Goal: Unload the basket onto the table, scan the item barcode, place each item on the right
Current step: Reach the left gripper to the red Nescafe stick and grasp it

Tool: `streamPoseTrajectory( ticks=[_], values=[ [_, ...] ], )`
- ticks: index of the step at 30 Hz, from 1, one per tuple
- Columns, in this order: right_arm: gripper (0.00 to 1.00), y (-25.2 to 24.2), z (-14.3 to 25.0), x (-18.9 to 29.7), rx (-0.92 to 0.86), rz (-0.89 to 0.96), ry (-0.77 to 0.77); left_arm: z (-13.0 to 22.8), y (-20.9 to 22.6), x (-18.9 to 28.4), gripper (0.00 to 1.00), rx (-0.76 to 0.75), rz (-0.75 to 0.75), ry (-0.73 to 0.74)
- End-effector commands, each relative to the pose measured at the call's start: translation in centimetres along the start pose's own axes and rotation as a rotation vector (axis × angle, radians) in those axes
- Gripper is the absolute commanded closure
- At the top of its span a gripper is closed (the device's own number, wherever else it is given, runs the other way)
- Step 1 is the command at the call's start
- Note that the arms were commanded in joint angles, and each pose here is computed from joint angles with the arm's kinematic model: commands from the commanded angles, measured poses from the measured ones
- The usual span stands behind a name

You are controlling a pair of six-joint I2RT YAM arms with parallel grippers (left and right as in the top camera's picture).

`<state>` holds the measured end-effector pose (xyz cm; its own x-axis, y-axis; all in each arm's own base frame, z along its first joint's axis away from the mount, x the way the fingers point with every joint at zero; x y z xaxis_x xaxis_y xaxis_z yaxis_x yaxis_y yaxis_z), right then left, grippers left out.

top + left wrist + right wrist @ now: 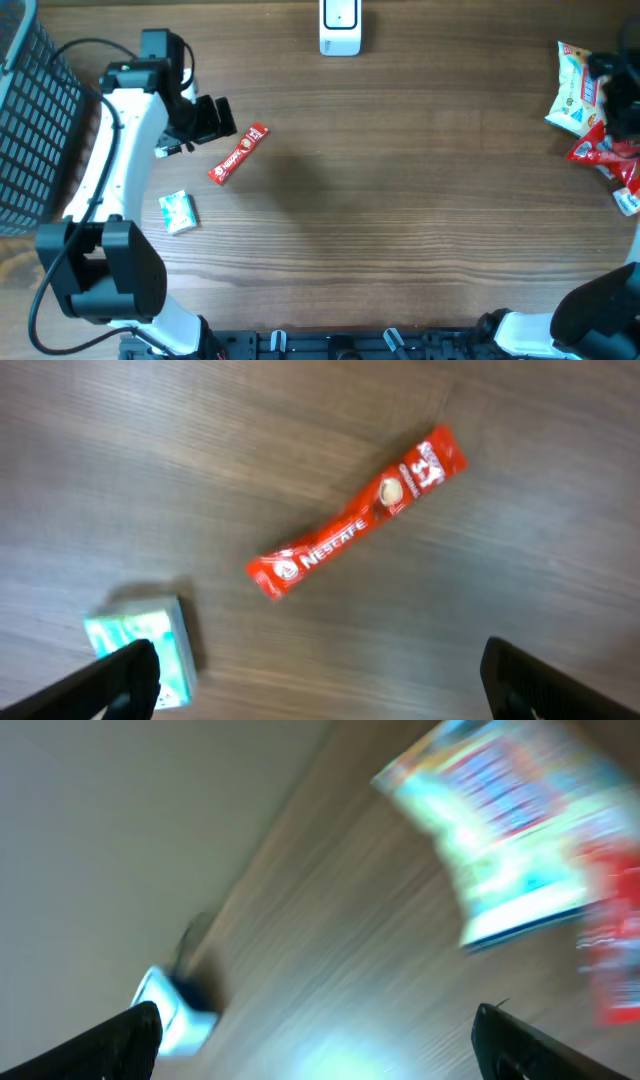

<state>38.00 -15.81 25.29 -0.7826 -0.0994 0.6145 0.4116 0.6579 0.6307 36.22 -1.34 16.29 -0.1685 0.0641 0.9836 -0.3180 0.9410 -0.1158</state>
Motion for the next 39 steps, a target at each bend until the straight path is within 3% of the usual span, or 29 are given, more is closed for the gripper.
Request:
streamPoseTrajectory(
  ticks=[1,6,15,25,28,30,36,39],
  values=[
    [0.00,5.2,4.1,-1.0,0.172,-0.199,0.169,0.9,0.9,-2.1,0.00,-0.161,-0.120,-0.008],
    [0.00,8.0,7.5,-2.1,0.276,-0.227,0.257,1.8,1.3,-5.3,0.00,-0.177,-0.118,-0.012],
    [0.00,11.5,11.4,-3.6,0.414,-0.205,0.295,4.0,-0.3,-10.7,0.00,-0.433,-0.146,-0.107],
    [0.00,11.7,12.7,-3.8,0.462,-0.174,0.317,4.3,-1.5,-11.5,0.00,-0.496,-0.217,-0.191],
    [0.00,11.5,12.9,-3.8,0.459,-0.164,0.328,4.1,-1.1,-11.4,0.06,-0.492,-0.249,-0.201],
    [0.00,11.5,12.9,-3.8,0.458,-0.163,0.330,4.0,-1.0,-11.4,0.16,-0.491,-0.259,-0.205],
    [0.00,11.5,13.0,-3.8,0.455,-0.163,0.331,3.9,-1.1,-11.3,0.59,-0.489,-0.255,-0.210],
    [0.00,11.5,12.9,-3.8,0.455,-0.162,0.331,4.0,-1.0,-11.4,0.56,-0.481,-0.256,-0.207]
  ],
)
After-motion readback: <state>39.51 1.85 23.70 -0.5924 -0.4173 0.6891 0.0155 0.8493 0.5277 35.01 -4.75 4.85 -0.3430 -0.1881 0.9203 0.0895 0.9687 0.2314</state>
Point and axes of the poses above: each gripper's point midway between its finger pads, its own x axis back along the fingers, its own y axis along the line the jaws close on, z = x × y, the point moved 4 cm from there along x, back along the fingers, and after that the axes turned 4 degrees about x, right-handed, at the moved point
